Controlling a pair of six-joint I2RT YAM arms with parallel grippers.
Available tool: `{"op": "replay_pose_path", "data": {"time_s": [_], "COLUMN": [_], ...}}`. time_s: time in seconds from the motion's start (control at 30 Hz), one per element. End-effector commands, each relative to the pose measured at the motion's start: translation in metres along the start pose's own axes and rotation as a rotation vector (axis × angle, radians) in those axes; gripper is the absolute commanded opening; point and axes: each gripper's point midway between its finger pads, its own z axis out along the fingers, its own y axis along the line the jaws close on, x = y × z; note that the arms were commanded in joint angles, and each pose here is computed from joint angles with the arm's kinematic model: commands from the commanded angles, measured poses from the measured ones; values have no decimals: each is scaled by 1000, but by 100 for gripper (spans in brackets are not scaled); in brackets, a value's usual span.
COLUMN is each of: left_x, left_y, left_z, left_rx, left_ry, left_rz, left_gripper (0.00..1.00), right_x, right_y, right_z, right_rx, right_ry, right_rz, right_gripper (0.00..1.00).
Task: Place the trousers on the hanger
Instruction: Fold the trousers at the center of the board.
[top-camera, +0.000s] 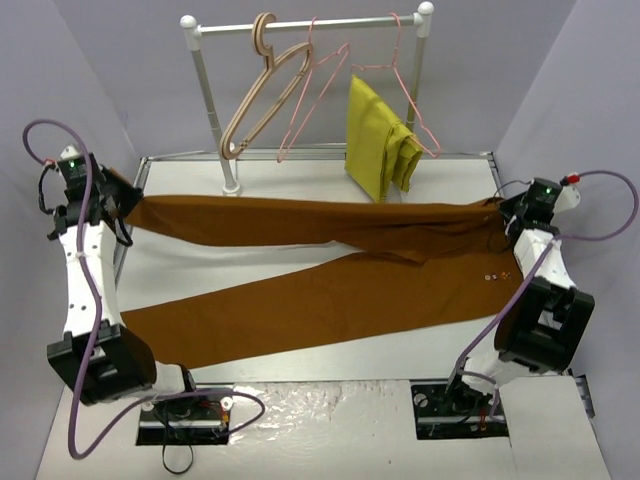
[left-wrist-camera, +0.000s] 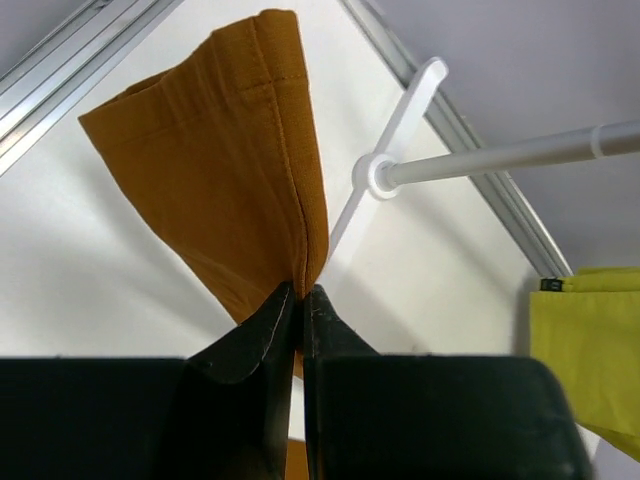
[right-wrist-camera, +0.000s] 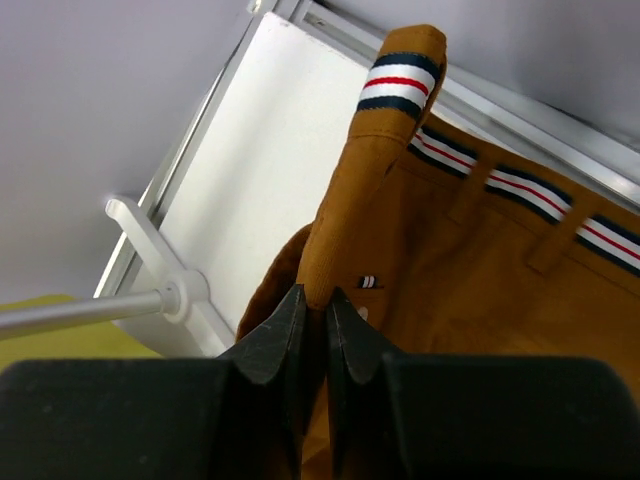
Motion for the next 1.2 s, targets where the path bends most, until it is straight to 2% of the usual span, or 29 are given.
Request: {"op": "replay_pose_path", "data": {"time_s": [0.0, 0.13, 0.2, 0.4, 0.5, 0.8, 0.93, 1.17], "left_x": [-18, 4, 9, 28, 42, 88, 105, 129], "left_y": [19, 42, 51, 61, 74, 124, 148, 184], "left_z": [-31, -44, -56, -78, -86, -92, -99, -108], "left_rx": [-63, -160, -214, -270, -320, -473, -557, -693], "left_ry": [-145, -130, -159, -177, -174, -147, -138, -132], "left_rz": [-3, -3, 2, 46, 24, -14, -30, -75], "left_gripper": [2, 2, 2, 2, 2, 2, 2, 3], "right_x": [-46, -32, -26, -20, -17, 24, 45, 62], "right_y": [-14, -60, -81, -112, -140, -211, -247, -280], "right_z": [-36, -56, -64, -72, -82, -118, -140, -174], "right_rx": [20, 147, 206, 303, 416, 673, 858, 1079], "right_ry": [-220, -224, -218, -208, -212, -176, -138, -74], "right_rz": [-14, 7, 15, 9, 33, 112, 200, 271], "right_gripper": [0, 0, 0, 0, 0, 0, 0, 0]}}
